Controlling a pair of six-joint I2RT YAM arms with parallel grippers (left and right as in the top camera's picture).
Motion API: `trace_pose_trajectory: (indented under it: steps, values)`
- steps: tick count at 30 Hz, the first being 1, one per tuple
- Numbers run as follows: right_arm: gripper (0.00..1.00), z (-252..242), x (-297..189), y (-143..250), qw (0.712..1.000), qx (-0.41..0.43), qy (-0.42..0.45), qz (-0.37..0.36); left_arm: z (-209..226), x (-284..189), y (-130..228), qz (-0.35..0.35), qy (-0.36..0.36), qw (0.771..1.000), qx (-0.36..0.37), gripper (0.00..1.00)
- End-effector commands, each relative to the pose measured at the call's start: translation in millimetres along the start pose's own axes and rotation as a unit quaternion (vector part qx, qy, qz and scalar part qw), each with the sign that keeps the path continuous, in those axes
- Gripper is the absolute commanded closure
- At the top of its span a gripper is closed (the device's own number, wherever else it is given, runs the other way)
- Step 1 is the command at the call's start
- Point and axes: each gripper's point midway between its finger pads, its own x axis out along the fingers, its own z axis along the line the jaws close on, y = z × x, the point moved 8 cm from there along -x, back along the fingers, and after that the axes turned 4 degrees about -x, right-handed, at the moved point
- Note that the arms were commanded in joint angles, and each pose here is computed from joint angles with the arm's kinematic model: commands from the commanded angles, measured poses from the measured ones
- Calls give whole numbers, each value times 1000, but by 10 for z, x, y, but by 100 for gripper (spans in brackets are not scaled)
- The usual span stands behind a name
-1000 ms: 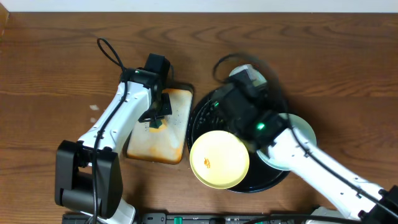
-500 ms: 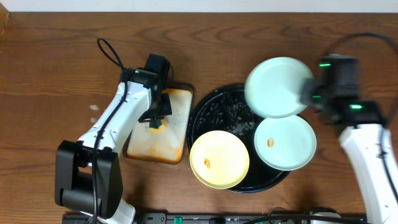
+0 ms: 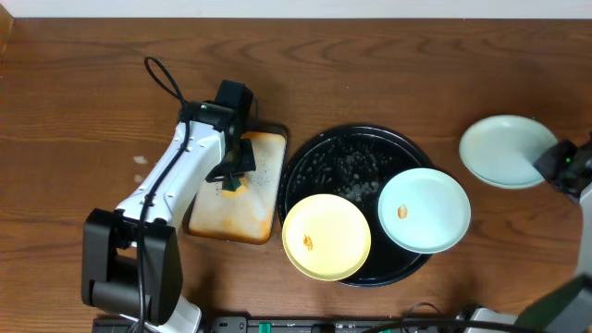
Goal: Clean dirty plates on tray and stack at the side
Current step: 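Lift the pale green plate and carry it right, off the tray, then lower the plate onto the table's right side and open the right gripper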
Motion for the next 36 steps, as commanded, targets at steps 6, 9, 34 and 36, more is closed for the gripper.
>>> trace_pose_trajectory:
  steps: [6, 9, 34, 36]
  values:
    - [99, -347, 553, -35, 996, 51, 68, 36, 17, 9, 5, 3, -2, 1000, 1, 92]
    - [99, -367, 659, 0, 995, 47, 76, 51, 17, 9, 4, 3, -2, 1000, 1, 92]
    - [36, 881, -631, 743, 925, -246, -276, 92, -50, 472, 32, -42, 40, 996, 75, 91]
    - [36, 904, -628, 834, 924, -262, -257, 106, -39, 561, 66, -47, 43, 995, 75, 91]
